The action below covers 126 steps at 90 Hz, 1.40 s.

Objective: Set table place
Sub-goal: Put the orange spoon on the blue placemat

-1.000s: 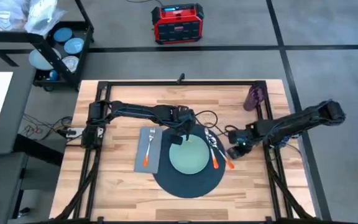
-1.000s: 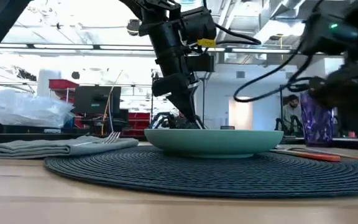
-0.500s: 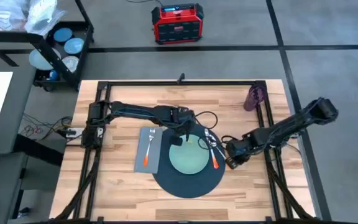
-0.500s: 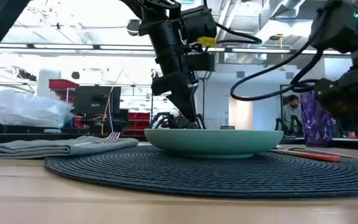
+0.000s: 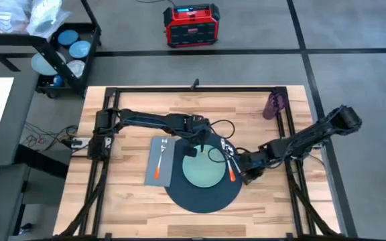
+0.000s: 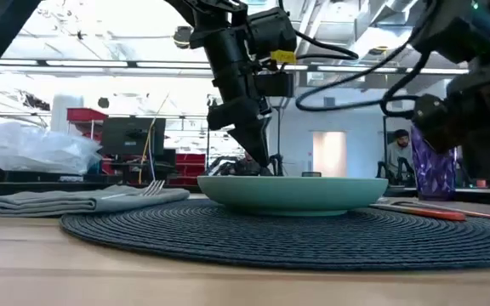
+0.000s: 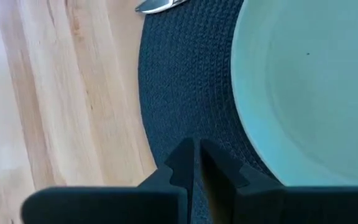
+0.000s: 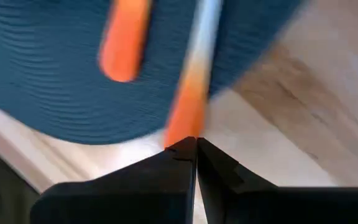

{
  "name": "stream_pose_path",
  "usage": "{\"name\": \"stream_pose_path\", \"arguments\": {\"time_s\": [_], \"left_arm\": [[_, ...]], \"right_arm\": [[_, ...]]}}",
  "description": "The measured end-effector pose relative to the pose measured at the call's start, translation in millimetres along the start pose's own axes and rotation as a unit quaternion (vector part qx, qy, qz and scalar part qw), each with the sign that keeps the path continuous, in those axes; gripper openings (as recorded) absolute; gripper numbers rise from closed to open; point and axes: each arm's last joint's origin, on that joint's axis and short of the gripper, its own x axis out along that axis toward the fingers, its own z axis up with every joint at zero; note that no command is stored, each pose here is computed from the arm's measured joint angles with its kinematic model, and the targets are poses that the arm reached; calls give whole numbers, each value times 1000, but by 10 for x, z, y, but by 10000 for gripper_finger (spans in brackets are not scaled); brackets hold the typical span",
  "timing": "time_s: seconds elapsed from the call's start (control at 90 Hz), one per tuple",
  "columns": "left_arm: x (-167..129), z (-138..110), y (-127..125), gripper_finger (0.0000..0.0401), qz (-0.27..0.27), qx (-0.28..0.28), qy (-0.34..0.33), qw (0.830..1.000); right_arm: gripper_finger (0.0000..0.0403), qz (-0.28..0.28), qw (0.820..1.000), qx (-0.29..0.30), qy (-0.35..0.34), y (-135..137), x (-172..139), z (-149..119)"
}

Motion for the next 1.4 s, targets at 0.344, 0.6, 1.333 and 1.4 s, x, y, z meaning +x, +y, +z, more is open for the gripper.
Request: {"name": "stream_pose_path", "arguments": {"time_s": [0.344,0.6,1.333,1.4], "left_arm": [[0,-1,1,11,0,0,0,1000],[0,-2,0,11,0,0,1,1000],[0,-14,-6,11,-4,-8,7,1000],[0,-14,-6,11,-4,-7,7,1000]], "right_arm": [[0,-49,999,14,-3,-96,-10,-4],[0,-30,999,4,16,-55,11,-31],[0,4,1000,-24,13,66,174,5],[0,5,999,-30,10,64,156,3]]}}
